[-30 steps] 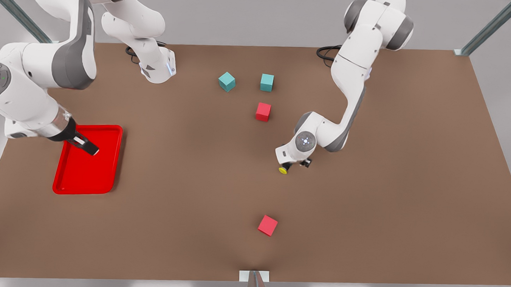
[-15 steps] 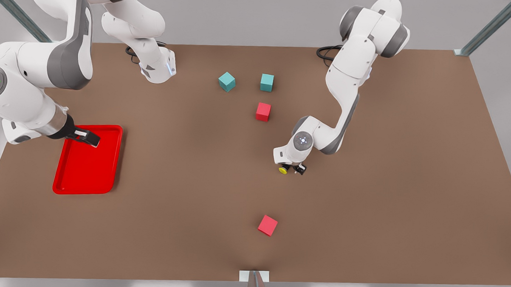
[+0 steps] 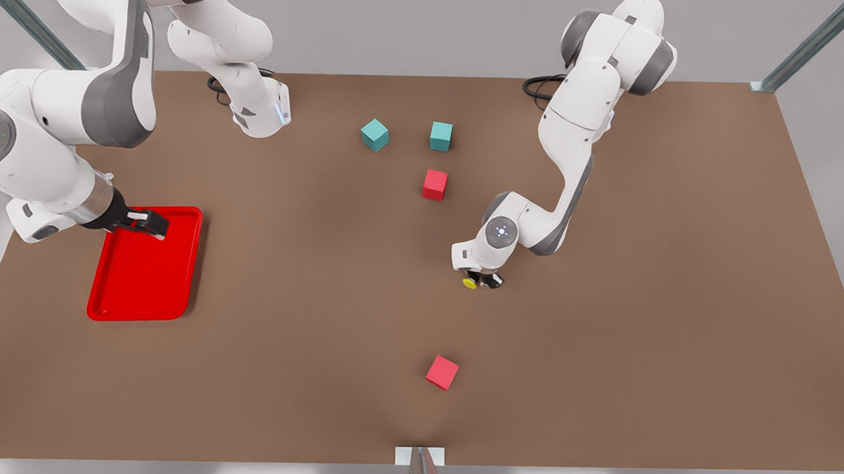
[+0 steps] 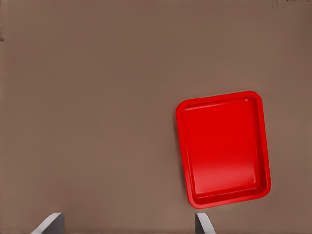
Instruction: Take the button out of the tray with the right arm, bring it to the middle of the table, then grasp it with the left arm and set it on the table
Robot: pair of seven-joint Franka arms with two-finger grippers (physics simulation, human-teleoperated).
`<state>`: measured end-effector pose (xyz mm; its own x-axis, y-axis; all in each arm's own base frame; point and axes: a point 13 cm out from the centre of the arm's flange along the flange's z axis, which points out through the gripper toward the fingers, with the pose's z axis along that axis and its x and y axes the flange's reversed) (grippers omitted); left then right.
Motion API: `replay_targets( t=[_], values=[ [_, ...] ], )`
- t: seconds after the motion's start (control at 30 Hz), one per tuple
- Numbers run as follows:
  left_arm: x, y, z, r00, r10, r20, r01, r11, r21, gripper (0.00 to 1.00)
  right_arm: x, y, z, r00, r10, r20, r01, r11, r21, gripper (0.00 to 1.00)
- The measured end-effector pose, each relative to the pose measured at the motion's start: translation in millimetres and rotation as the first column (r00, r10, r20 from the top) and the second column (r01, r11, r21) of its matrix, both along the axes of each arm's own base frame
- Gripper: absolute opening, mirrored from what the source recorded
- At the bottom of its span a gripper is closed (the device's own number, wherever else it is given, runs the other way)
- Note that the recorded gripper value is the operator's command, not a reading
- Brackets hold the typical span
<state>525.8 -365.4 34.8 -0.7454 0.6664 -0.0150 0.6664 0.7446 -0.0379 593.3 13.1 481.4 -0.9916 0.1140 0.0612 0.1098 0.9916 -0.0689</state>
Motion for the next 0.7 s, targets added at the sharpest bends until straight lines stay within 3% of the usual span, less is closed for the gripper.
replay_targets(
  t=[0.1,0.3,0.5,0.6,0.7],
  values=[
    [0.7,-0.4,1.8,1.000,-0.005,0.002,0.005,1.000,-0.001,0.50,0.0,-0.6,0.0,1.000,0.014,-0.001,-0.014,1.000,-0.001,1.00],
    [4.9,-3.2,7.0,1.000,-0.011,0.006,0.011,1.000,-0.002,0.50,0.0,-1.6,0.0,0.999,0.036,-0.003,-0.036,0.999,-0.002,1.00],
    [36.5,-15.7,52.2,1.000,-0.010,0.007,0.010,1.000,0.010,0.50,-0.1,0.0,0.0,0.998,0.055,-0.004,-0.055,0.999,-0.001,1.00],
    [54.3,-18.8,95.3,1.000,0.015,-0.001,-0.014,0.998,0.067,0.50,-0.1,-0.3,0.0,0.998,0.060,-0.004,-0.060,0.998,-0.001,1.00],
    [50.3,-4.7,109.5,0.994,0.105,-0.016,-0.101,0.979,0.175,0.50,0.0,-0.9,0.0,0.998,0.065,-0.004,-0.065,0.998,0.000,1.00]
  ],
)
